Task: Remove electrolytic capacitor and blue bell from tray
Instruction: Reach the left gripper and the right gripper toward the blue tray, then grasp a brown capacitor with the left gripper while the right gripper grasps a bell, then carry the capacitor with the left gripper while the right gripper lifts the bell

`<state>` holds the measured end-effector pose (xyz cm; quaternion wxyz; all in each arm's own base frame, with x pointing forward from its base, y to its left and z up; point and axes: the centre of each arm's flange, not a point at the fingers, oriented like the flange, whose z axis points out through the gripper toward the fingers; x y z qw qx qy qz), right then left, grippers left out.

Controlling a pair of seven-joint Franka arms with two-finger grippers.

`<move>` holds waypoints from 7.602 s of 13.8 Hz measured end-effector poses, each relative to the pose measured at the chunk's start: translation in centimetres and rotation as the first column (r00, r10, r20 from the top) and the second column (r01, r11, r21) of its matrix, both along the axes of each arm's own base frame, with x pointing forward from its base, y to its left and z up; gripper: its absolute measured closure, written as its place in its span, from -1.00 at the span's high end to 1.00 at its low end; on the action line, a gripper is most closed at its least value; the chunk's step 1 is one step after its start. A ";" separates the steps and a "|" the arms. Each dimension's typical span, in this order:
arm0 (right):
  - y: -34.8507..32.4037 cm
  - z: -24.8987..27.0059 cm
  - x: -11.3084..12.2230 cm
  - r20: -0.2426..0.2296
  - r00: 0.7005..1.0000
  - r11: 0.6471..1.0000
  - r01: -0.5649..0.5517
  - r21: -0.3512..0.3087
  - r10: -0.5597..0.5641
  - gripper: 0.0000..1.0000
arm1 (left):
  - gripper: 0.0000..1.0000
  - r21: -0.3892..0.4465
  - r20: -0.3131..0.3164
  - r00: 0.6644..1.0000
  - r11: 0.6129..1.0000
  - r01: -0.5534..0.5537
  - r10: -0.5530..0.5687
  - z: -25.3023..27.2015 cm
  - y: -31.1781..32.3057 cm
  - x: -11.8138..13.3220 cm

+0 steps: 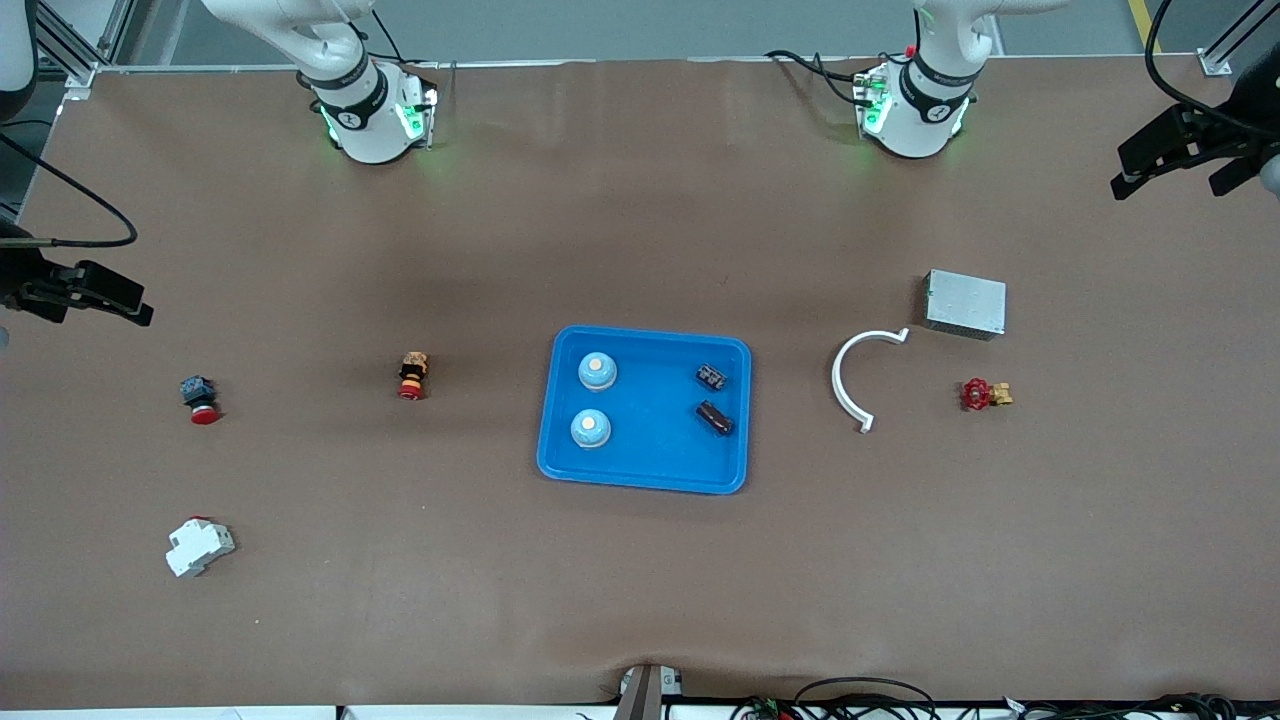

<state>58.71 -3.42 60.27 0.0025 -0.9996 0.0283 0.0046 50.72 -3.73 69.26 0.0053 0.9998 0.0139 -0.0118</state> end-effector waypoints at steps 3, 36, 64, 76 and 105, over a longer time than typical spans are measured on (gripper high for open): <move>0.0 0.0 0.0 0.001 1.000 1.000 0.000 0.000 0.000 1.00 | 1.00 0.001 -0.006 1.000 1.000 0.007 -0.007 0.0 -0.4 -0.1; 29.1 -12.6 1.6 -0.068 0.991 0.990 0.117 0.079 -0.112 1.00 | 1.00 -0.017 -0.120 0.620 0.622 -0.783 0.776 -29.4 -27.9 10.4; 45.9 -36.0 -3.8 -0.051 0.999 1.000 0.001 -0.002 -0.001 1.00 | 0.18 -0.070 -0.015 0.520 0.518 -0.853 0.854 -50.4 -36.3 6.7; 48.1 -40.3 -5.7 -0.049 0.998 0.999 -0.041 -0.010 0.040 1.00 | -0.39 -0.106 0.029 0.560 0.560 -0.822 0.828 -45.4 -36.2 9.3; 44.1 -29.7 -2.9 -0.141 0.974 0.984 -0.178 -0.008 0.175 0.31 | 1.00 0.139 0.015 0.686 0.678 -0.722 0.728 -41.2 -9.2 11.2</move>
